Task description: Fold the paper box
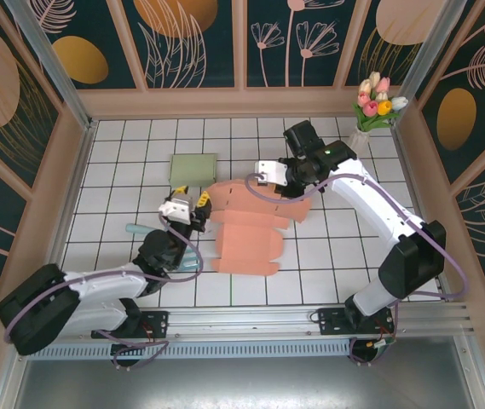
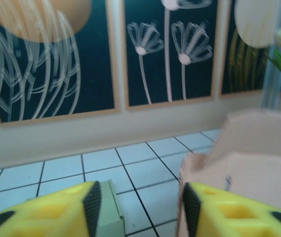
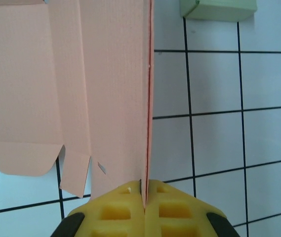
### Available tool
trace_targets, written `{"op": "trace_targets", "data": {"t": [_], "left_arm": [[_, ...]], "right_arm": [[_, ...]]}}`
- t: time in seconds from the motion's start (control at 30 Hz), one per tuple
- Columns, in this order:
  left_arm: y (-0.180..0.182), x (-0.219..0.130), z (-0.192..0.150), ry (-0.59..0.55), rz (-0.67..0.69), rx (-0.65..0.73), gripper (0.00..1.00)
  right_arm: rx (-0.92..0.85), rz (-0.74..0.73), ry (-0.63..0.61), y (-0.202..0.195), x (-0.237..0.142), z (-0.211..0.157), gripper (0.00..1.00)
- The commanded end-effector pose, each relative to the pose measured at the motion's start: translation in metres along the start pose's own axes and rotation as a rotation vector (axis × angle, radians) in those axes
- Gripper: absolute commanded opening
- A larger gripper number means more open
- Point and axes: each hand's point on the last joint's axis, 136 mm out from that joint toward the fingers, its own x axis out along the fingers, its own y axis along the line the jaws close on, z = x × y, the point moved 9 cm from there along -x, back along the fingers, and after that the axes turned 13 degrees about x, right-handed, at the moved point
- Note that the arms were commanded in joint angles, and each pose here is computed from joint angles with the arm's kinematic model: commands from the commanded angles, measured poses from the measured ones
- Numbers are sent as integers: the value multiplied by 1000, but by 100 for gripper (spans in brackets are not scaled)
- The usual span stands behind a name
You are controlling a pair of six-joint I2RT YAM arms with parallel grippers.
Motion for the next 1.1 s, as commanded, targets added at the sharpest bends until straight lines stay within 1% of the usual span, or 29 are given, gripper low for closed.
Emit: {"op": "trace_targets", "data": {"t": [0.0, 0.07, 0.13, 0.17, 0.23, 0.33, 0.4, 0.5, 0.63, 0.73, 0.87, 0.97, 1.07], "left_arm": [[17, -6, 16, -13, 108, -196, 55], [13, -7, 23, 4, 17, -233, 54], [0, -3, 29, 56, -126, -289, 51], [-6, -1, 31, 80, -176, -323, 49], [-17, 5, 28, 146, -249, -408, 47], [-33, 15, 18, 257, -318, -476, 44], [-38, 21, 10, 316, -306, -506, 44], [-38, 32, -5, 394, -234, -528, 42], [-30, 43, -24, 454, -164, -567, 38], [-23, 49, -34, 480, -138, -606, 37], [-17, 57, -40, 495, -138, -647, 36], [-16, 63, -37, 494, -142, -650, 36], [-12, 66, -33, 491, -115, -626, 36]], "right_arm": [[12, -26, 52, -4, 12, -6, 0], [19, -35, 62, -6, 18, -7, 0], [22, -32, 59, -7, 22, -8, 0], [21, -28, 55, -7, 23, -7, 0], [21, -22, 41, -7, 25, -6, 0], [14, -21, 37, -6, 26, -7, 0], [5, -25, 28, -5, 26, -7, 0], [-8, -31, 13, -2, 26, -9, 0], [-30, -46, -5, 4, 25, -14, 0], [-44, -52, -25, 8, 22, -16, 0], [-48, -47, -39, 10, 19, -16, 0], [-49, -40, -37, 11, 21, -17, 0], [-67, -38, -21, 17, 26, -18, 0]]}}
